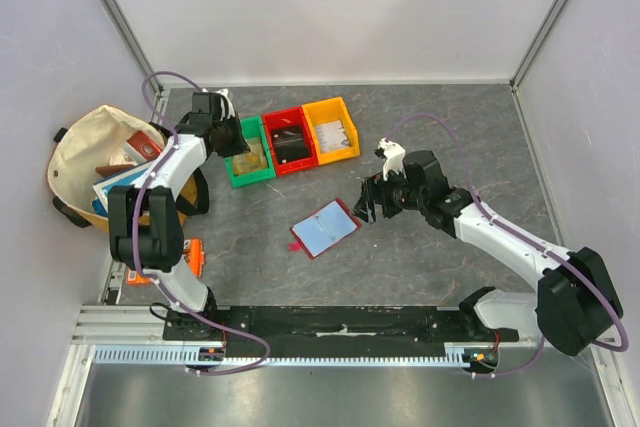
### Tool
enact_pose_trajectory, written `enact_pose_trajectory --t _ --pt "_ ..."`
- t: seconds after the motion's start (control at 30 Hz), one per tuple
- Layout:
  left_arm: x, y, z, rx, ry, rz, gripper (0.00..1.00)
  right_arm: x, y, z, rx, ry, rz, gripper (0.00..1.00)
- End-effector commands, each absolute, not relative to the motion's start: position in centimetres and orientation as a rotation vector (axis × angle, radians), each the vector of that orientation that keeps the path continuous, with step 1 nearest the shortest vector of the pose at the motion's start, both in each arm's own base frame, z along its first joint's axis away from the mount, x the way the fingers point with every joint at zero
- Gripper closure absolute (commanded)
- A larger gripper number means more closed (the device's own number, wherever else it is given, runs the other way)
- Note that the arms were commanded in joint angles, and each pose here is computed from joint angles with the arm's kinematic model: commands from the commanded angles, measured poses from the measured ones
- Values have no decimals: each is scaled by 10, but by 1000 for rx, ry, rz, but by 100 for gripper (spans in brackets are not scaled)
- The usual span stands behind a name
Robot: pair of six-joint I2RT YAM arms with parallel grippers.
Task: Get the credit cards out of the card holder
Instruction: Place the credit card in the storage box, then adjust the card holder at the center of the board.
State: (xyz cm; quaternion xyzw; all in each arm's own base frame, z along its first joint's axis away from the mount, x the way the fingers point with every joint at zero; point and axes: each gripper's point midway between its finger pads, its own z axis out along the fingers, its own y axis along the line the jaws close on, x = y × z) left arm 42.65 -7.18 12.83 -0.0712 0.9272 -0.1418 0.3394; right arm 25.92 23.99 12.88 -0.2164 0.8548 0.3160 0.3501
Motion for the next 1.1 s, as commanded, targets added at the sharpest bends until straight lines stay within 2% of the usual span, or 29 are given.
enact_pose_trajectory --t 0.0,0.2,0.43,0.5,0.77,0.93,1.07 --pt "453 -83 138 -253 2335 -471 95 264 236 142 -566 2163 787 9" --pt "460 -81 123 -279 2348 -458 90 264 238 141 -559 2172 799 9" --pt "455 -61 141 -263 2324 -306 55 272 237 137 -511 2198 774 9" --pt "452 -60 154 -244 2299 -275 49 272 240 132 -504 2221 785 9" --pt "422 -69 205 -170 2216 -209 48 272 251 117 -496 2264 803 14" --pt "372 -119 218 -65 2187 -342 50 267 268 101 -537 2300 822 21" --pt "322 -154 203 35 2218 -480 51 266 284 89 -590 2324 817 25"
